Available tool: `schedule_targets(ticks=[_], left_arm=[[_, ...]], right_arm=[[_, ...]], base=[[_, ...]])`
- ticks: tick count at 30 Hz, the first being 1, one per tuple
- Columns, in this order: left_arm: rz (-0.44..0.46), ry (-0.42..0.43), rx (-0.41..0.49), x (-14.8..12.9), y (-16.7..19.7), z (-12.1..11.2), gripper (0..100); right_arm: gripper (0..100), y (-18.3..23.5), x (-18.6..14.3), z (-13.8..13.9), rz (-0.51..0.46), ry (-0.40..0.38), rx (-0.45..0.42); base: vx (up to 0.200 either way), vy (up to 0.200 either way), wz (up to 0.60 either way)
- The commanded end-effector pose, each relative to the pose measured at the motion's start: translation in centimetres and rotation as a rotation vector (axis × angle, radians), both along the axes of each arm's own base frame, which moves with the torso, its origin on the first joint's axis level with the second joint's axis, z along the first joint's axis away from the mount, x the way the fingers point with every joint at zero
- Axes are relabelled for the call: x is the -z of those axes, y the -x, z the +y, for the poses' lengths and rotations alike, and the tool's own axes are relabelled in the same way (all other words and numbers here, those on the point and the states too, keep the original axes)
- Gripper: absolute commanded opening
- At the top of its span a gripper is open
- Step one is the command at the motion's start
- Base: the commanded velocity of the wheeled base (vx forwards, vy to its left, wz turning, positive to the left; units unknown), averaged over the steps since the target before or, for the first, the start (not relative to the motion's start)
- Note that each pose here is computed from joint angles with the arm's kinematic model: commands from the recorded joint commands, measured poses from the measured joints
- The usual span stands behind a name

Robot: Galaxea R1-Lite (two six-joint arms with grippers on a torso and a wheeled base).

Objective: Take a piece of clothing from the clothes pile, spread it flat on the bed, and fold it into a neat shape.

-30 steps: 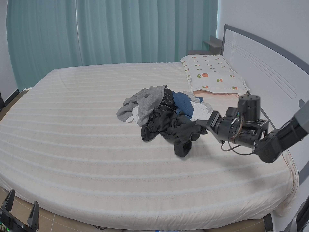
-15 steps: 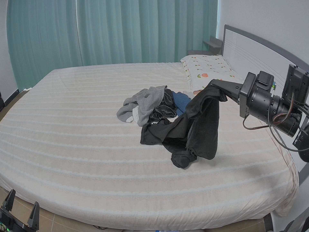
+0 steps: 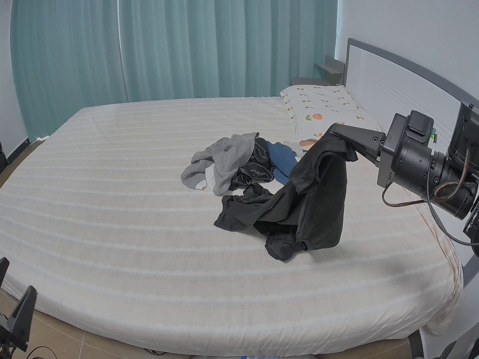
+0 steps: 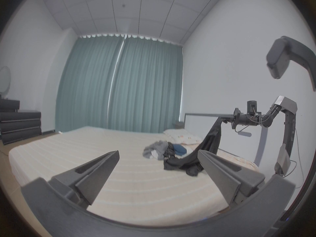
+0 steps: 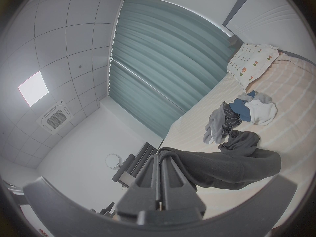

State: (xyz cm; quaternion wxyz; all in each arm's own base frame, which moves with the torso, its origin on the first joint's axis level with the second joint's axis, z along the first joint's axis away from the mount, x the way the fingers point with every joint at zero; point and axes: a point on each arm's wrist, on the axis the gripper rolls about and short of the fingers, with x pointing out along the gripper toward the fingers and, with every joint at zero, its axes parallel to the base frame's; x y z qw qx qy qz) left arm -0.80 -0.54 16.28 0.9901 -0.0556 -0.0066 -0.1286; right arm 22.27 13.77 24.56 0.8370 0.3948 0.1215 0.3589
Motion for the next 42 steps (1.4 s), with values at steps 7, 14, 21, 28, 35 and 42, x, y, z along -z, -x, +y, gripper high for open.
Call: schedule_targets(ticks=[7,14,21,28,35,42], left_arm=[[0.442,-0.044,0.284,0.7,-9.7,-2.5,100],[0.439,-0.058,0.347,-0.1,-16.0,-5.5,100],[0.558,-0.135,0.395,1.8,-19.6,-11.3,100],[0.599,-0.037,0.406,2.6,-22.9,-16.6,100],[0.573,-0.020,0.293,6.4,-27.9,-20.5,100],[0.543,0.007,0.236,9.5,-30.9,-22.7,100]], right_arm=[[0,-0.3,0.9,0.5,0.033,0.028,-0.004],[0,0.3,0.9,0.8,0.034,0.029,-0.027],[0,1.0,-0.2,0.7,0.000,0.010,-0.038],[0,1.6,-1.0,0.7,-0.036,0.005,-0.051],[0,1.8,-1.3,0.6,-0.056,0.004,-0.050],[0,1.8,-2.4,0.5,-0.090,-0.017,-0.053]], base=[[0.000,0.000,0.00],[0.000,0.000,0.00],[0.000,0.000,0.00],[0.000,0.000,0.00],[0.000,0.000,0.00],[0.000,0.000,0.00]])
